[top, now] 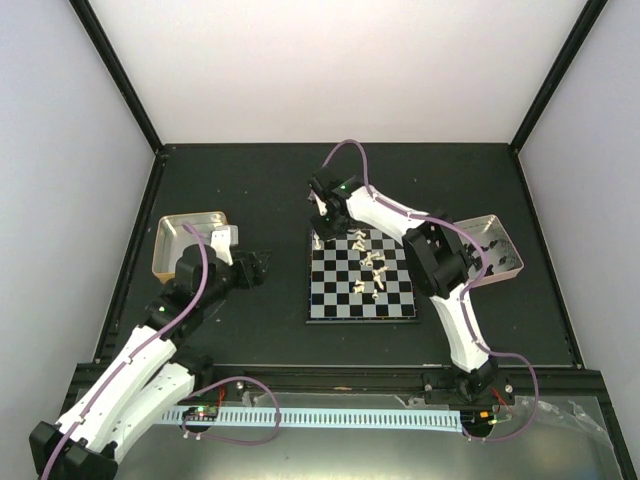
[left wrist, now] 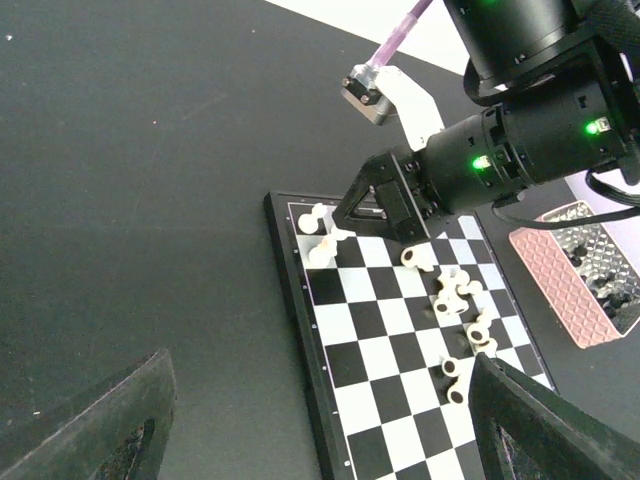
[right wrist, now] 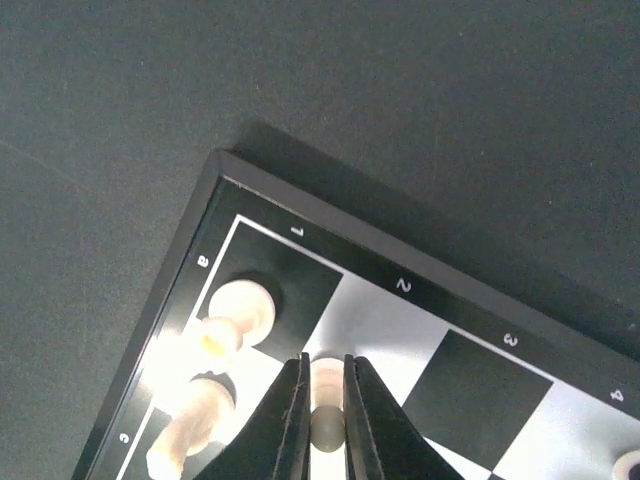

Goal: Set up the chess pieces on the board
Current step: Place the chess piece on the chessboard.

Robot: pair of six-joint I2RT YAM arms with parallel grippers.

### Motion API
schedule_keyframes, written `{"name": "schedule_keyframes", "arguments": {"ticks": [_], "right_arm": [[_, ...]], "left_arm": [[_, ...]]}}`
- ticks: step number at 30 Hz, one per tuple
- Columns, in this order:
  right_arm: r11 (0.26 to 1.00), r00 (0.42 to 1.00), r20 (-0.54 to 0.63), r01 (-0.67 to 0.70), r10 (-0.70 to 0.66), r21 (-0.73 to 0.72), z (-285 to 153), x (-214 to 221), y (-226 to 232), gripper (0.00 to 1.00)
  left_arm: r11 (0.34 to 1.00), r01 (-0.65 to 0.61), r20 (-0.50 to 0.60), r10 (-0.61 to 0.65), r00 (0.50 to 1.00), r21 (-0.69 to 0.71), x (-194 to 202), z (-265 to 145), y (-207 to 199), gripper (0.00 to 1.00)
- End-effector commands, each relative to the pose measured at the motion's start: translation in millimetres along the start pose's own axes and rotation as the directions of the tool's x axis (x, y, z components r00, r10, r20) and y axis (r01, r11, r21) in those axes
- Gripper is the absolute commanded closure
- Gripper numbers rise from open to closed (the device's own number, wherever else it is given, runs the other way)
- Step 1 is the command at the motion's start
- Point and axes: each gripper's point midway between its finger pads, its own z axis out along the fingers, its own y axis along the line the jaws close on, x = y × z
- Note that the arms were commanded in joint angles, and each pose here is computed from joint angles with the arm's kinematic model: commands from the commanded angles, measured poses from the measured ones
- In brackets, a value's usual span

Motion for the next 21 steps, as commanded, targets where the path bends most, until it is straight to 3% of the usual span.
{"name": "schedule_keyframes", "arguments": {"ticks": [1,21], "right_arm": [[1.0,1.0,-0.018,0.017,-0.017,0.01,3.6,-3.5,-1.1,0.9],[0.998,1.0,0.001,0.017,-0.017,0.064,11.8,-9.7,-11.0,0.89]], "left_arm": [[1.0,-0.022,0.036,0.021,0.999,0.009,-10.8,-2.7,-5.8,0.18],[1.0,-0.017,0.021,0.017,1.0,-0.01,-4.8,-5.8,-0.7,0.18]]}}
